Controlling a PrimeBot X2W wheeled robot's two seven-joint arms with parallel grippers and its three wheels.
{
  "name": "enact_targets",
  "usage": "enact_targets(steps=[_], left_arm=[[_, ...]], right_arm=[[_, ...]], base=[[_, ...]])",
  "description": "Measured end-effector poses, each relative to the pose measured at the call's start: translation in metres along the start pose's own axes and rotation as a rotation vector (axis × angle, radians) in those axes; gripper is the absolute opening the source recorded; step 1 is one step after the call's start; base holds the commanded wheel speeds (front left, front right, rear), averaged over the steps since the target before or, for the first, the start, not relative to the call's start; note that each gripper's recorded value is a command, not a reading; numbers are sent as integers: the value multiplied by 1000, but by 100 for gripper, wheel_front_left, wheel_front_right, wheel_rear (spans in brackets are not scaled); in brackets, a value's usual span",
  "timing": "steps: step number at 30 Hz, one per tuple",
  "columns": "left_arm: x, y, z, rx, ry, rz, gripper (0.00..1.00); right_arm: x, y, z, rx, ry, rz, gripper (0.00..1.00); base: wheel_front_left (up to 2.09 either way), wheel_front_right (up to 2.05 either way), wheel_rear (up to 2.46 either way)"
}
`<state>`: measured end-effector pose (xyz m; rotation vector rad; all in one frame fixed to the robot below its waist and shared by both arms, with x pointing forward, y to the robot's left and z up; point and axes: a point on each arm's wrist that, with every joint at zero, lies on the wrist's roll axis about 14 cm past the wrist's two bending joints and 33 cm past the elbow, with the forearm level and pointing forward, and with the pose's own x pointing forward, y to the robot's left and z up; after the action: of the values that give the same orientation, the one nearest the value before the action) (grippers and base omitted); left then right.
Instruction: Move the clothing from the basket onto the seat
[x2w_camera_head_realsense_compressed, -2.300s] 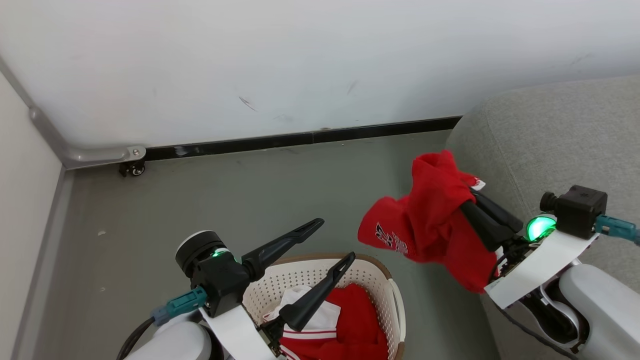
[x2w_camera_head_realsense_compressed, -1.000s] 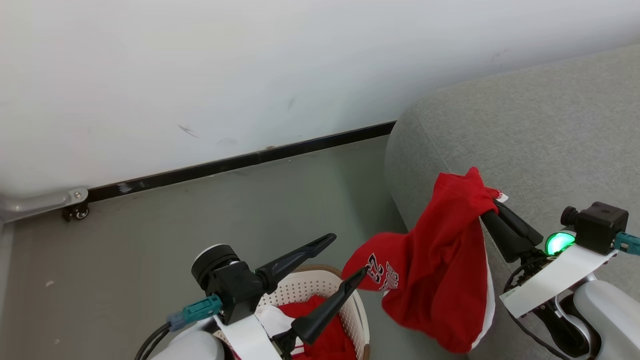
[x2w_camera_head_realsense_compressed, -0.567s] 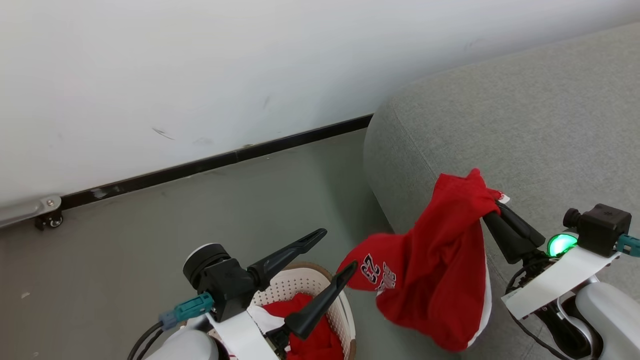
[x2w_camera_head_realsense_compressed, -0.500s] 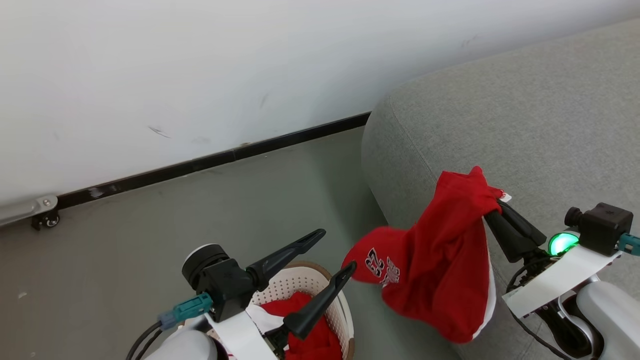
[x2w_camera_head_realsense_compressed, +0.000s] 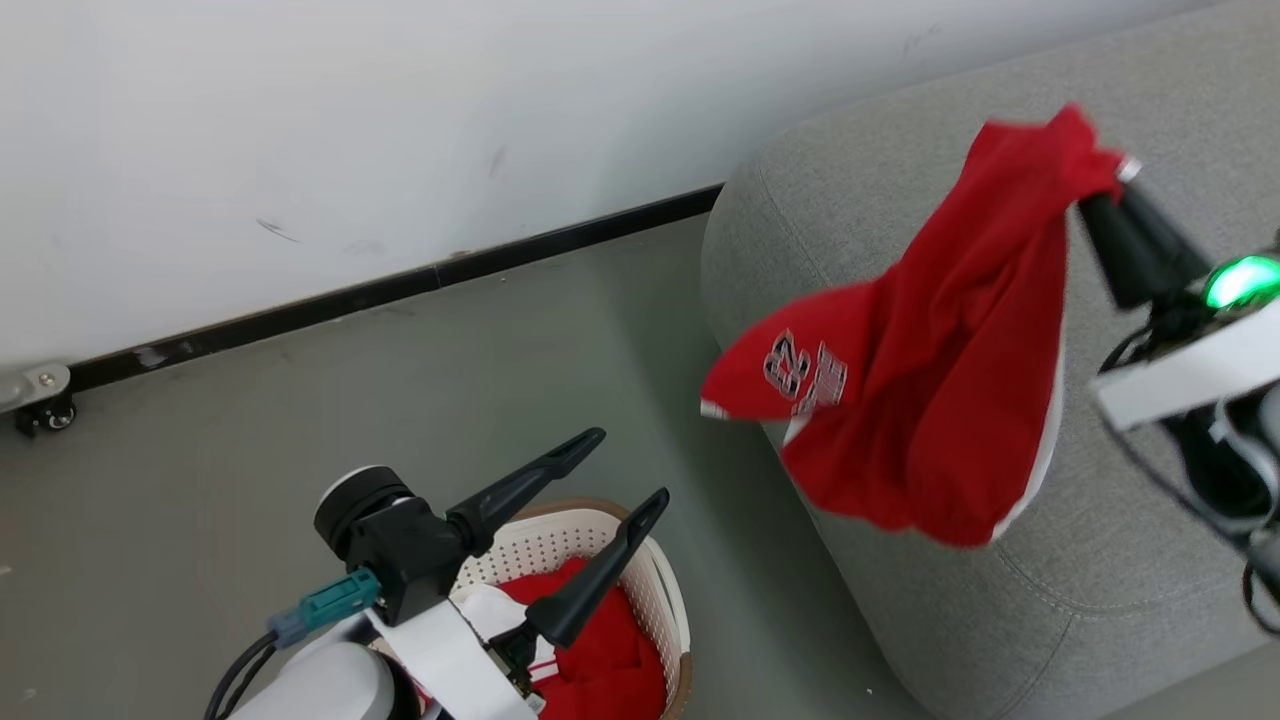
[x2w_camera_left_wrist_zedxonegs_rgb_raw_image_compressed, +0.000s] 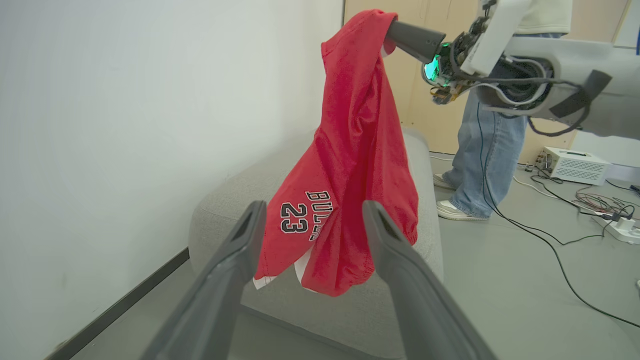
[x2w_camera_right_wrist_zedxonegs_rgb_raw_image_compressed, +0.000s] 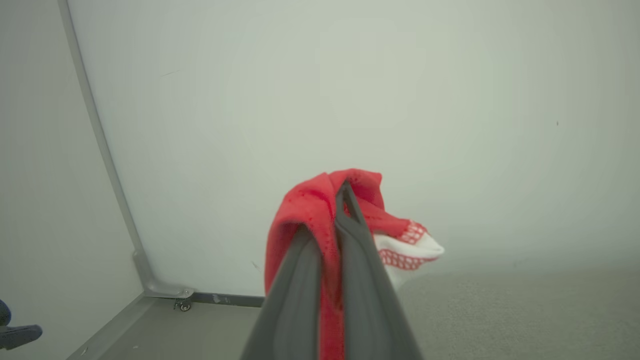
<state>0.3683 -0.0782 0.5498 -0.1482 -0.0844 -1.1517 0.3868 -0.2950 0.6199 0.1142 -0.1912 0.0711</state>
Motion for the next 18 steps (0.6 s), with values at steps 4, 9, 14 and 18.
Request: enact_targets(steps=[4,9,14,18], left_arm=[[0,9,-2,-9,-4,13,100],[-1,20,-5,-8,-4,34,100],[-2,31,-9,-11,-5,56,100],[-3,37,-12,-10,-11,56,100]], right_arm=[[21,-19,34,-13,-67,-42,0],[38,-34,63,-40,-115,-73,0],[53,-65,96,-104,-138,-143,0],[55,-101,121,-124,-175,-241,0]], base=[[0,0,0],[0,0,0],[0,0,0],[0,0,0]])
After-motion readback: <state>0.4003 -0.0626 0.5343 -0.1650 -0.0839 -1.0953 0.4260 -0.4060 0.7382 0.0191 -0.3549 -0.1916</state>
